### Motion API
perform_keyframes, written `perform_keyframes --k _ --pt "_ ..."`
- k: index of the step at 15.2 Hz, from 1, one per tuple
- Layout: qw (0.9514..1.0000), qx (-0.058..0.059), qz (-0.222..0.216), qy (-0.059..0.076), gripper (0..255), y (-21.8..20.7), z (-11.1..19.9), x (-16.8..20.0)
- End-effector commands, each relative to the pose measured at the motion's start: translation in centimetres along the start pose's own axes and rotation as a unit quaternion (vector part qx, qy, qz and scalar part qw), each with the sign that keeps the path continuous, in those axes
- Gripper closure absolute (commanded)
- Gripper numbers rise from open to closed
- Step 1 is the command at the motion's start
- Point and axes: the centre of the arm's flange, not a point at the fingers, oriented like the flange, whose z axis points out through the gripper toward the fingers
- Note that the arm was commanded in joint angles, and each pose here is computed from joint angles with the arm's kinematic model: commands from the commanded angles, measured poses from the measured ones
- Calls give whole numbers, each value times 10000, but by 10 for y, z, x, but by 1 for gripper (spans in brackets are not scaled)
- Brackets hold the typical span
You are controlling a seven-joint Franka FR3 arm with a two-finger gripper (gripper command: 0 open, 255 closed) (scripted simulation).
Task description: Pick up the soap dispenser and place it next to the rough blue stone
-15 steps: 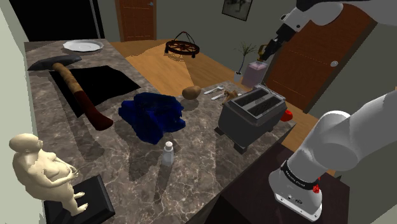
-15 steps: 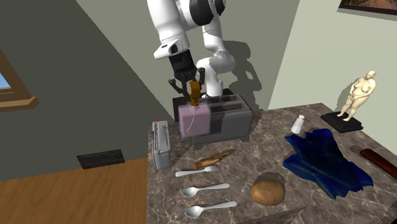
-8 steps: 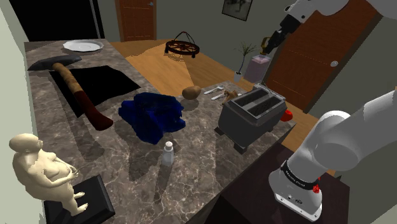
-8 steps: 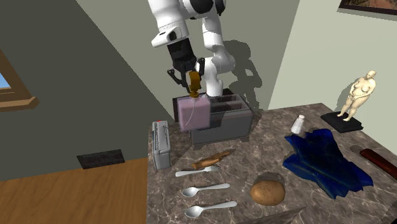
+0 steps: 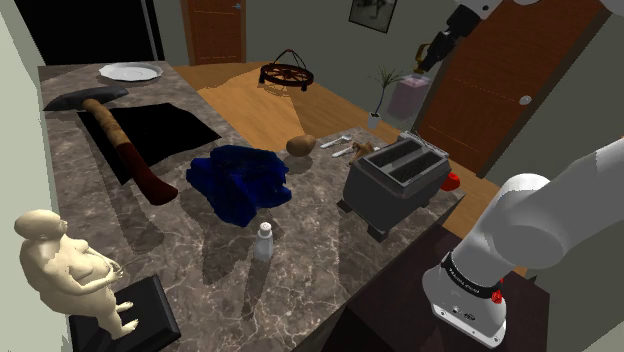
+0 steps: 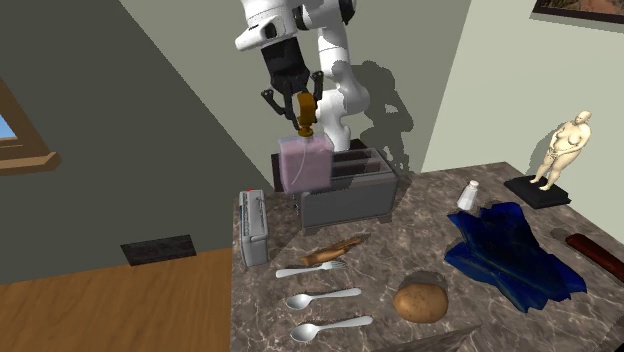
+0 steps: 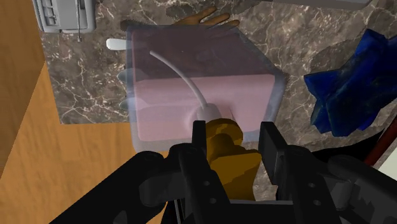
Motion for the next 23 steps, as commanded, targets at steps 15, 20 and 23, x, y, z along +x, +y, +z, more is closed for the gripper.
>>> perform_keyframes --k 15,20,23 --pt "10000 0 0 0 255 -100 -21 13" --pt "10000 0 0 0 255 -164 -5 14" --pt "10000 0 0 0 255 -202 5 14"
